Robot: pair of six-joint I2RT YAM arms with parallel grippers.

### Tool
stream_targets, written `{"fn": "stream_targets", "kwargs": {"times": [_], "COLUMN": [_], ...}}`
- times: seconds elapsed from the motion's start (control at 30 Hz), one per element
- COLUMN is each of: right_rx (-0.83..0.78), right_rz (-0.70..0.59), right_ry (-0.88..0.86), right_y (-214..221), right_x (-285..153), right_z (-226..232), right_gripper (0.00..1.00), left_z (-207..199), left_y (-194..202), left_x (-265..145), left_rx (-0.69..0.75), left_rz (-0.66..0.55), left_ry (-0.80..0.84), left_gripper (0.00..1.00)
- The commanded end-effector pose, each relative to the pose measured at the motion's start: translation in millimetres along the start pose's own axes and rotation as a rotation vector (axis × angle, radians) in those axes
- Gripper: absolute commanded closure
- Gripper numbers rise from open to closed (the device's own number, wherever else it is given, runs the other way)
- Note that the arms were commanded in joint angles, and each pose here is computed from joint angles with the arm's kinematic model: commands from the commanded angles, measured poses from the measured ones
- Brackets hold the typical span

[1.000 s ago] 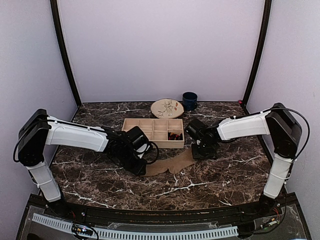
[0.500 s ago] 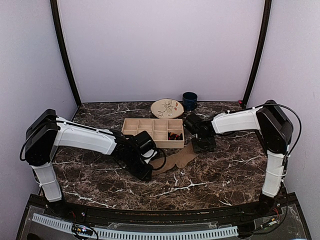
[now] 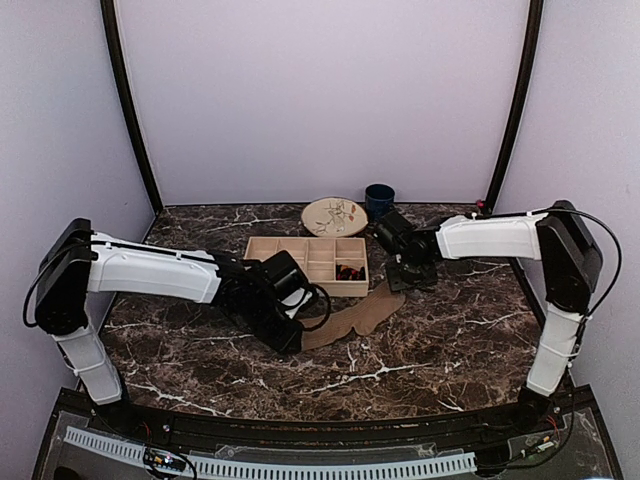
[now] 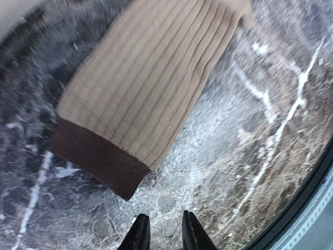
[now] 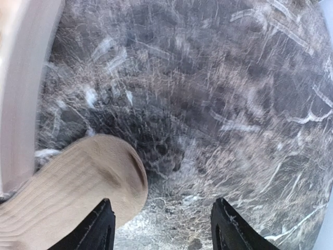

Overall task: Roll the socks
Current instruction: Move the sock to the center of the board.

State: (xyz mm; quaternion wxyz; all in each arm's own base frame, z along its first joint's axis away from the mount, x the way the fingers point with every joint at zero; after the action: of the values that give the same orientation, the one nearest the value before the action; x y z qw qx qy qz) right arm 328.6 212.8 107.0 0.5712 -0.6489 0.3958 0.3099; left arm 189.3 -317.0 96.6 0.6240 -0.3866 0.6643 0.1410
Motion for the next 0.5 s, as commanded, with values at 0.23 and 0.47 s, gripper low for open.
{"fn": "stream_targets", "kwargs": {"times": [0.23,0.47], "right_rx": [-0.028,-0.162], "right_rz": [-0.139,-0.278], "right_ry": [-0.075,-0.188], "right_y": [-15,1], "right_x": [-57,-110], "right_z": [26,82], "right_gripper": [0.36,0.35], "left_z": [14,50], "left_y": [-10,-1], "left_x": [-49,-69], "left_rx": [-0.034,-0.16], "left_rz": [-0.142,-0.212], "left_ry": [-0.125,-0.234], "left_gripper": [0.74,0.73]}}
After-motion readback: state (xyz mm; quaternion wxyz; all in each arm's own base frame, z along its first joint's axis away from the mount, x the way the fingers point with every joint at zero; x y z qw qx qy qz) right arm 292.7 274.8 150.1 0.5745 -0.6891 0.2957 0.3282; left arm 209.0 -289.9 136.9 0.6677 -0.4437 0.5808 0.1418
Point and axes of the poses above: each gripper's point midway between its finger pads, its own x axis out along the fingers, its own z axis along the line the jaws close on, y = z × x, the point moved 5 cm from there along -x, back along the fingers, and after that the axes turned 8 degrees about x, right-handed, at the moved point
